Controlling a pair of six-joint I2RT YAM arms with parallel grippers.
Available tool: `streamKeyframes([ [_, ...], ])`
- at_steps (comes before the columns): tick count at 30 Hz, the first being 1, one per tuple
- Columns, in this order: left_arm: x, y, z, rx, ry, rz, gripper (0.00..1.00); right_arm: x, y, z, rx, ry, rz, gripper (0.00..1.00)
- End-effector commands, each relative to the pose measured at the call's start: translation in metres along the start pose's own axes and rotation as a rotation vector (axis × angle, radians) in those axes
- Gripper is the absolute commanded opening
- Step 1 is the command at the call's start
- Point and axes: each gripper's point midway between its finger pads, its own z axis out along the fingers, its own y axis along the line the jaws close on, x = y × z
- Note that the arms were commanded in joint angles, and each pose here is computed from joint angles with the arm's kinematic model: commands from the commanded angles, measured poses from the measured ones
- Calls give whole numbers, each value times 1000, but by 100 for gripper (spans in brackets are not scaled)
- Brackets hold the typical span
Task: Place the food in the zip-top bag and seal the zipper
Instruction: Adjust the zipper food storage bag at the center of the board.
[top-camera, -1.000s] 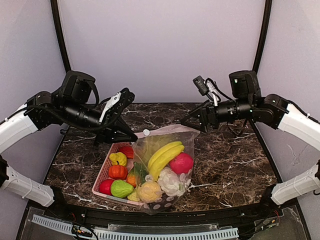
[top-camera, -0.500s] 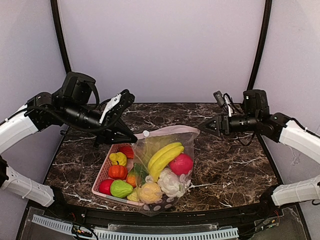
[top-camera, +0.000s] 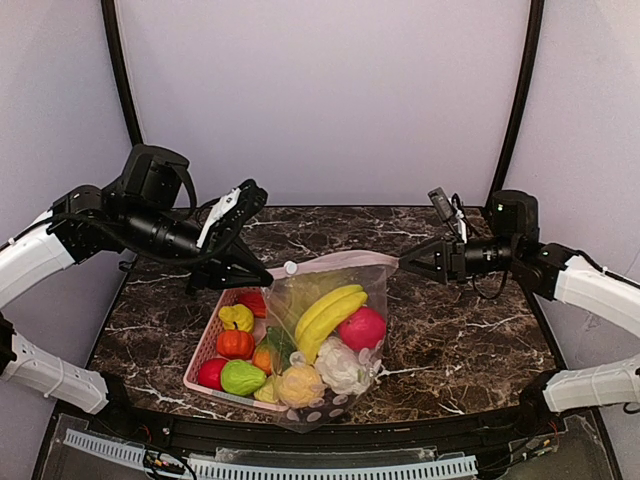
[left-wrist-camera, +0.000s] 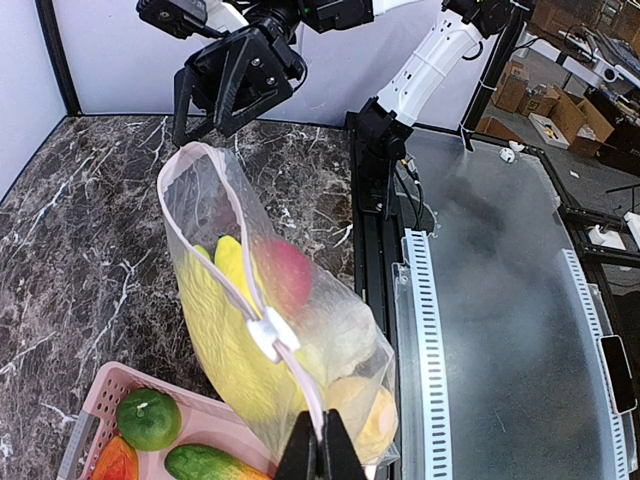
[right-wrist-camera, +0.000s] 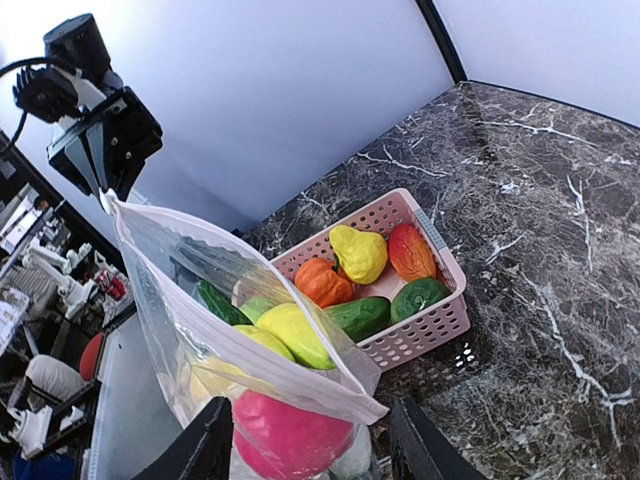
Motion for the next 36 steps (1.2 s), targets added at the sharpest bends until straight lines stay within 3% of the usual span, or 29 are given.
streamKeyframes([
  [1, -7, -5, -9, 2, -35, 9, 1, -3, 2, 4, -66, -14, -34, 48],
  [9, -7, -4, -9, -2, -32, 13, 1, 8, -9, 9, -81, 10, -6, 44],
  [17, -8, -4, -8, 2, -28, 17, 1, 6, -5, 10, -123, 2, -13, 25],
  [29, -8, -4, -8, 3, -29, 18, 1, 0, -10, 16, -132, -8, -30, 11],
  [32, -7, -4, -8, 3, -27, 16, 1, -5, -14, 16, -108, -26, -39, 0],
  [36, -7, -4, -9, -3, -29, 14, 1, -15, -21, 13, -44, -68, -49, 0],
])
